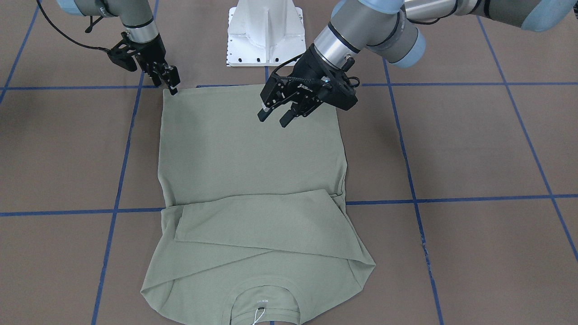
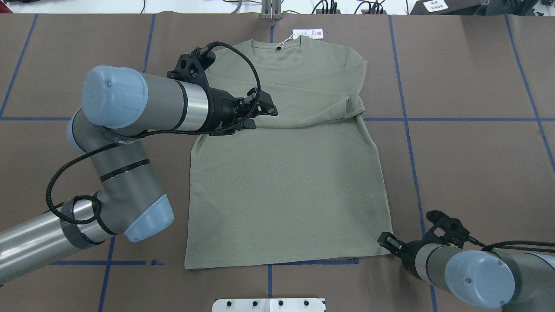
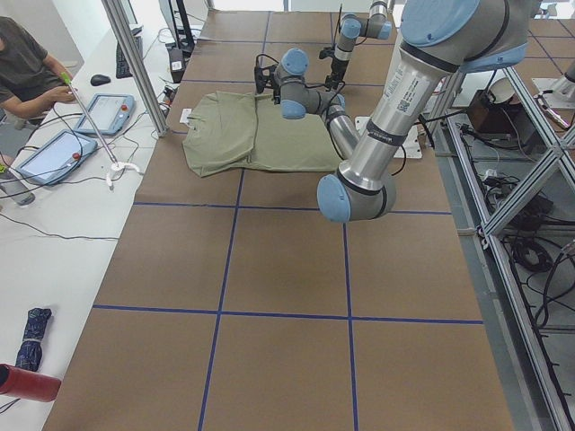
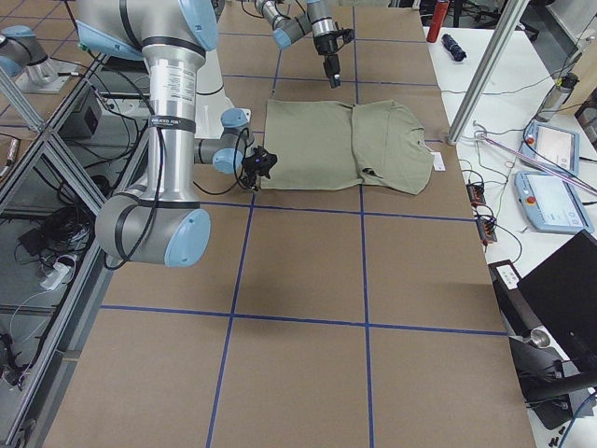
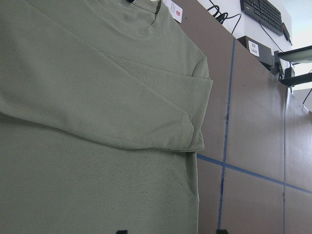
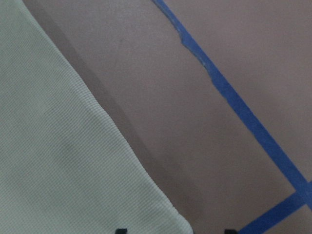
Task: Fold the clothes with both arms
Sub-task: 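Release the sleeve and withdraw the left gripper while the right gripper lowers, then grasp the hem corners nearest the robot with both grippers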
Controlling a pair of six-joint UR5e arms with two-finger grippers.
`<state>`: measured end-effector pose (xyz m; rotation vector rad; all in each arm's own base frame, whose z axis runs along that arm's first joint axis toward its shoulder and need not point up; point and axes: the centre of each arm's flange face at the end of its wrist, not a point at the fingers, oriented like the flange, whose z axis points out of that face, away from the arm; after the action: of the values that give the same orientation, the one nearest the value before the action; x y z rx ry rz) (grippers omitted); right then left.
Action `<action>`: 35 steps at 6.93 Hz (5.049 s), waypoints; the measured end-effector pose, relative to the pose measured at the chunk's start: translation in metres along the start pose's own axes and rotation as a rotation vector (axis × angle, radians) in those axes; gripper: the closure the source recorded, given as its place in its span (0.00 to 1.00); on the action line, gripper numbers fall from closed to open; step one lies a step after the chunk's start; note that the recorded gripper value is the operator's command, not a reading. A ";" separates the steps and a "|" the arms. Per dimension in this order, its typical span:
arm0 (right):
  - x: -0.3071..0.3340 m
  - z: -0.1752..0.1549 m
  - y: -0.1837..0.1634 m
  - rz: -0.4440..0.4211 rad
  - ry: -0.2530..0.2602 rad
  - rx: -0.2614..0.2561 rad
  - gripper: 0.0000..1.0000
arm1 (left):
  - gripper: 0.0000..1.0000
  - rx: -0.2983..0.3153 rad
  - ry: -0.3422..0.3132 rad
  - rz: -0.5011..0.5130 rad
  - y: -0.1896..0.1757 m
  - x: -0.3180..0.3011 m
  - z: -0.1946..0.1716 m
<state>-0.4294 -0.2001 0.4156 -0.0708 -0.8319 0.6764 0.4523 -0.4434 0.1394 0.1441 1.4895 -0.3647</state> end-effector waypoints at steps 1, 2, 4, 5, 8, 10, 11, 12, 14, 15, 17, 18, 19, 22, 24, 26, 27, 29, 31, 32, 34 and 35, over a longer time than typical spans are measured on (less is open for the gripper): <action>0.000 0.002 0.001 -0.001 0.004 -0.004 0.63 | 0.32 0.001 -0.002 0.000 0.000 -0.002 0.000; 0.000 0.003 0.002 -0.002 0.006 -0.008 0.86 | 0.32 0.004 -0.003 -0.001 -0.001 -0.004 0.000; 0.000 0.005 0.001 -0.002 0.012 -0.007 1.00 | 0.32 0.008 -0.009 -0.003 -0.002 -0.008 0.000; 0.000 0.004 0.000 -0.002 0.012 -0.006 1.00 | 0.32 0.009 -0.012 -0.004 -0.002 -0.010 0.001; -0.005 -0.007 -0.001 0.001 -0.006 -0.013 1.00 | 0.32 0.008 -0.032 -0.020 0.000 -0.027 -0.011; -0.014 -0.026 0.001 0.007 -0.041 -0.032 1.00 | 0.31 -0.007 -0.134 -0.082 0.031 -0.053 -0.026; -0.016 -0.030 0.002 0.009 -0.049 -0.037 1.00 | 0.32 -0.016 -0.210 -0.094 0.067 -0.066 -0.026; -0.017 -0.032 0.001 0.011 -0.052 -0.037 1.00 | 0.35 -0.023 -0.284 -0.094 0.097 -0.079 -0.028; -0.018 -0.034 -0.002 0.015 -0.056 -0.035 1.00 | 0.32 -0.050 -0.423 -0.132 0.137 -0.103 -0.020; -0.019 -0.035 -0.005 0.019 -0.059 -0.031 1.00 | 0.32 -0.072 -0.479 -0.135 0.158 -0.117 -0.011; -0.020 -0.036 -0.007 0.022 -0.062 -0.029 1.00 | 0.35 -0.104 -0.550 -0.140 0.187 -0.142 0.000; -0.021 -0.037 -0.008 0.024 -0.064 -0.029 1.00 | 0.36 -0.109 -0.563 -0.154 0.195 -0.147 0.001; -0.022 -0.039 -0.009 0.026 -0.066 -0.030 1.00 | 0.36 -0.109 -0.583 -0.168 0.200 -0.155 0.002; -0.024 -0.041 -0.013 0.034 -0.070 -0.030 1.00 | 0.39 -0.111 -0.656 -0.171 0.209 -0.192 0.002; -0.025 -0.042 -0.016 0.037 -0.073 -0.027 1.00 | 0.41 -0.117 -0.674 -0.169 0.216 -0.200 0.005; -0.025 -0.043 -0.017 0.039 -0.075 -0.025 1.00 | 0.44 -0.117 -0.685 -0.168 0.216 -0.205 0.005; -0.026 -0.043 -0.017 0.039 -0.075 -0.025 1.00 | 0.53 -0.117 -0.692 -0.168 0.217 -0.209 0.004; -0.026 -0.043 -0.017 0.040 -0.075 -0.025 1.00 | 1.00 -0.117 -0.697 -0.167 0.217 -0.212 0.003; -0.026 -0.043 -0.019 0.042 -0.076 -0.023 1.00 | 1.00 -0.120 -0.694 -0.168 0.217 -0.211 0.002; -0.025 -0.043 -0.019 0.043 -0.075 -0.022 1.00 | 1.00 -0.123 -0.689 -0.169 0.218 -0.208 0.001; -0.026 -0.044 -0.019 0.044 -0.077 -0.022 1.00 | 1.00 -0.131 -0.660 -0.172 0.216 -0.195 -0.010; -0.025 -0.049 -0.019 0.042 -0.080 -0.027 1.00 | 1.00 -0.135 -0.632 -0.177 0.214 -0.183 -0.026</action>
<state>-0.3973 -0.2197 0.3718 -0.0863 -0.9185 0.7116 0.4899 -0.2075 0.2906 -0.1995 0.8964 -0.4044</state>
